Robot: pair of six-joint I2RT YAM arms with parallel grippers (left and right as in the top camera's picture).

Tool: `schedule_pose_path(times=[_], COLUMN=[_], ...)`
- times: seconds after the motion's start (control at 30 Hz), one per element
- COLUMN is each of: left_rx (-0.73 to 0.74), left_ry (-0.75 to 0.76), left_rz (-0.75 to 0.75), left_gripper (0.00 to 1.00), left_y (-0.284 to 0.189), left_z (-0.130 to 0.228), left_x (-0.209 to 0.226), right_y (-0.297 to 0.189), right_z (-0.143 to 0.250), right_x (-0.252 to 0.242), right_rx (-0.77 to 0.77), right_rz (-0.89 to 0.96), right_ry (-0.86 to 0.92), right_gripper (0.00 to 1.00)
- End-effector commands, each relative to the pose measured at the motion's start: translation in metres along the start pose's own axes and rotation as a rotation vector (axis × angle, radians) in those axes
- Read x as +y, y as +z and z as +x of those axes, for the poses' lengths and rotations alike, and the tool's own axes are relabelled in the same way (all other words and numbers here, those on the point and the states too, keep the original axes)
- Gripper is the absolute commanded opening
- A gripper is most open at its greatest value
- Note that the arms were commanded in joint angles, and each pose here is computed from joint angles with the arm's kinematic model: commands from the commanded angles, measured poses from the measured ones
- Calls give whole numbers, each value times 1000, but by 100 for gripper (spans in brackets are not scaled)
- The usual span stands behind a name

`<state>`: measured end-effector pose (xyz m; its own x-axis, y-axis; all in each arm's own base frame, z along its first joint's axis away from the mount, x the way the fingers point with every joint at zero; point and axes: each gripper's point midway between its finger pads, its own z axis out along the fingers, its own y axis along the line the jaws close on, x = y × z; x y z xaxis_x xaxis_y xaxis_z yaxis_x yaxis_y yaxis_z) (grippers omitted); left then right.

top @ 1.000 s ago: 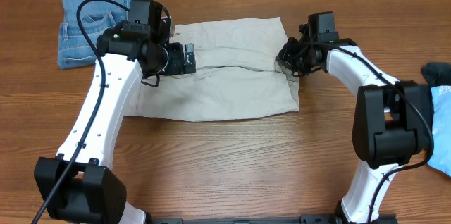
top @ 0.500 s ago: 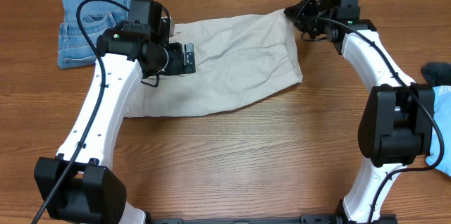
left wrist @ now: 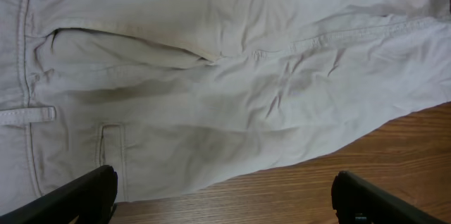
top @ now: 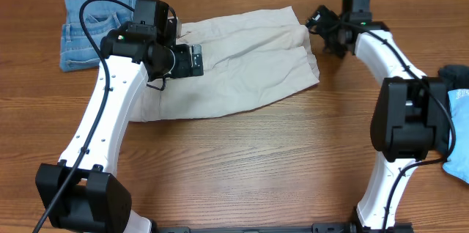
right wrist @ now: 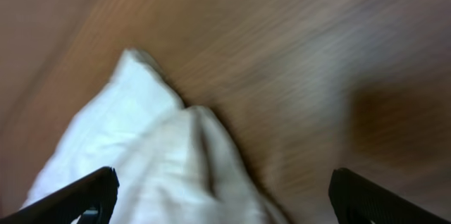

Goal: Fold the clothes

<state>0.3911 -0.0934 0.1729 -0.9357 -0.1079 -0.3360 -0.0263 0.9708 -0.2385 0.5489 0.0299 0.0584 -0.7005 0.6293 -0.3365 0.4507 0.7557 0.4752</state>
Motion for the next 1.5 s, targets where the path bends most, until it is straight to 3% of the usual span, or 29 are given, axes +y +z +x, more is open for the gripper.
schedule_pose_path(times=[0.0,0.07,0.1,0.13,0.17,0.27,0.3,0.57,0.87,1.03,1.2,1.4,1.47], left_rx=[1,2,2,2,2,11,17,31,46,53,57,60,64], left_ry=[-19,-19,-19,-19,-19,-20,-21,-23,-25,-26,-27,-27,-28], left_rz=[-9,-9,-9,-9,-9,-8,-9,-13,-18,-19,-21,-22,-22], left_gripper=[100,100,100,100,100,100,100,100,100,100,100,100,100], left_y=[2,2,2,2,2,2,2,2,2,2,2,2,1], left_z=[-1,-1,-1,-1,-1,1,3,6,10,12,13,13,14], left_x=[3,3,3,3,3,3,3,4,5,6,6,6,7], right_y=[-64,-89,-92,-93,-89,-71,-65,-12,11,34,26,1,-20], right_z=[-36,-2,12,31,42,71,81,109,95,118,133,157,162], right_x=[29,50,50,46,42,35,35,31,-27,-55,-71,-100,-118], right_rx=[-70,78,134,209,244,296,308,329,251,333,401,477,476], right_rz=[-47,-149,-162,-155,-140,-127,-129,-132,168,233,303,489,630], right_ry=[-106,-243,-269,-261,-269,-289,-302,-346,-327,-309,-239,-15,63], right_gripper=[100,96,84,54,38,11,8,4,4,4,4,4,4])
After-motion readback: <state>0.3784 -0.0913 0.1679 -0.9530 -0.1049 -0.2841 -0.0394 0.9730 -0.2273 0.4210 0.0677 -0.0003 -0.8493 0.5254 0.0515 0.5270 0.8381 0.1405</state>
